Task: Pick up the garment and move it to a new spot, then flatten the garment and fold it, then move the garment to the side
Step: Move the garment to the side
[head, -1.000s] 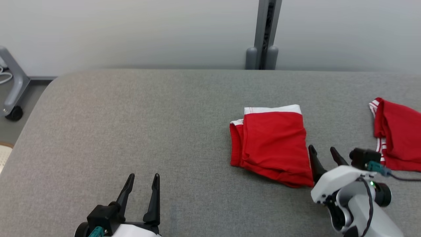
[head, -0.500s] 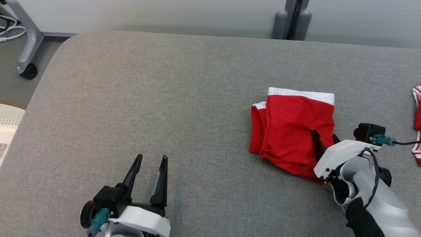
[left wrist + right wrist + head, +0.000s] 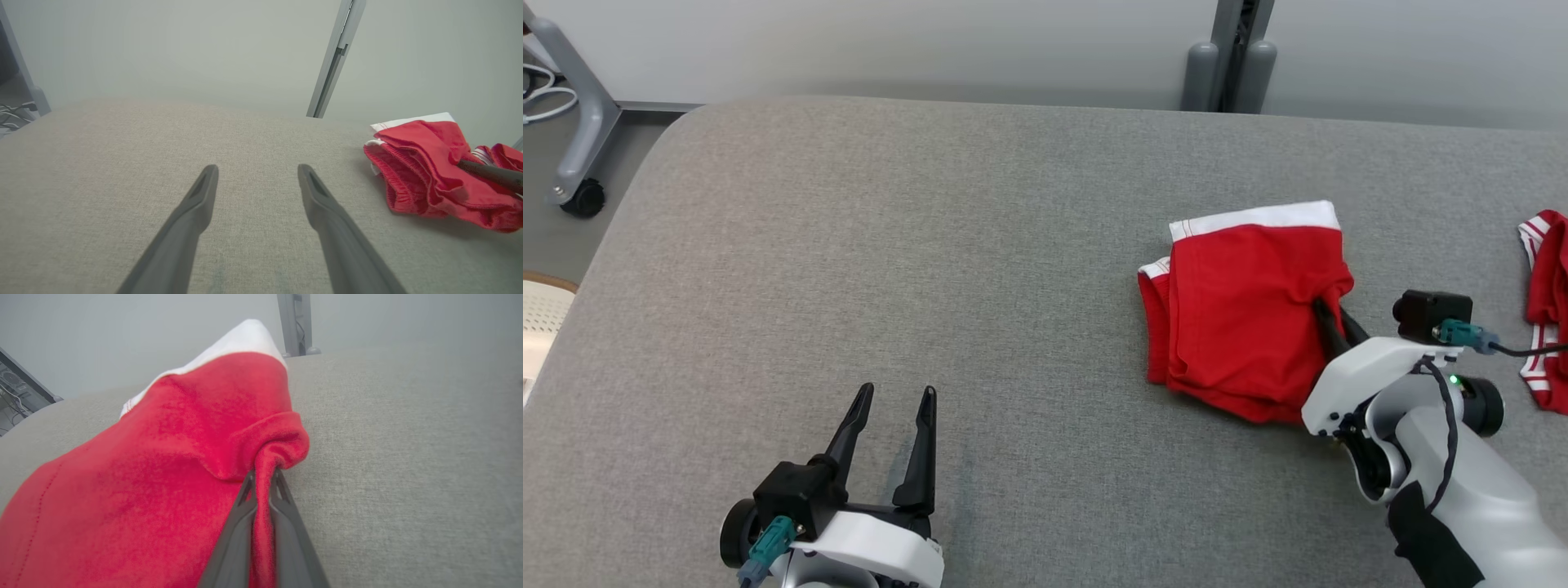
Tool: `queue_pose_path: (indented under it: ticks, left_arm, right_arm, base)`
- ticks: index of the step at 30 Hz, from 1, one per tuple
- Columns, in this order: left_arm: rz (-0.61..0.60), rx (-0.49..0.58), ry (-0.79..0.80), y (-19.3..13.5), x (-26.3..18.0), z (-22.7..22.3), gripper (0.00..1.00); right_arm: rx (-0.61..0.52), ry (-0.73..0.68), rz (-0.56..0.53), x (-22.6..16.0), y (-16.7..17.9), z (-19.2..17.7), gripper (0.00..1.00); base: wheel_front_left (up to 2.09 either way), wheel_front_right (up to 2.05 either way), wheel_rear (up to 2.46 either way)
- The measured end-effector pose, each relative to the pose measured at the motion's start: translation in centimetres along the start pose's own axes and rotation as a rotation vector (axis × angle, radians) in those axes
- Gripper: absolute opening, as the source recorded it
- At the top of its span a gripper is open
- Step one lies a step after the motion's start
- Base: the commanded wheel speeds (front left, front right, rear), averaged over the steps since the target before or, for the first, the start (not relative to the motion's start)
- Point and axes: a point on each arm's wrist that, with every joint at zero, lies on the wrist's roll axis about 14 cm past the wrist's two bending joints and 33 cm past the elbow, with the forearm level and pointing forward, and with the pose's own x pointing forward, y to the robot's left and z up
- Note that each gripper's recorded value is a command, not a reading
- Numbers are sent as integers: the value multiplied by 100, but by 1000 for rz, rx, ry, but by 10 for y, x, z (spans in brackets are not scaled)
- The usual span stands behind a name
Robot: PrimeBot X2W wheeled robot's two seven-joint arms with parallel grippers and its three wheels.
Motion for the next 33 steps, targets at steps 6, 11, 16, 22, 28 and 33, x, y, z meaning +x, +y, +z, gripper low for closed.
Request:
queue_pose_path:
  ticks: [6,11,16,22,28,33]
  left_arm:
    - [-26,12,7,-7,5,-3,100]
    - [-66,20,20,-18,14,-8,100]
    - [-129,28,17,-35,28,-8,100]
    - [-212,37,34,-60,42,-17,100]
    - [-286,47,69,-80,56,-33,100]
    - [-306,52,96,-83,63,-45,100]
  right_arm:
    - [-92,-58,-2,1,-11,24,0]
    - [-142,-97,-29,-2,-28,44,0]
    - [-162,-153,-93,-13,-57,65,0]
    - [-172,-185,-192,-35,-95,75,0]
    - [-210,-205,-311,-58,-145,89,0]
    - [-261,-207,-387,-71,-180,103,0]
  base:
    - [0,0,0]
    - [0,0,0]
    - [0,0,0]
    - [0,0,0]
    - [0,0,0]
    - [0,0,0]
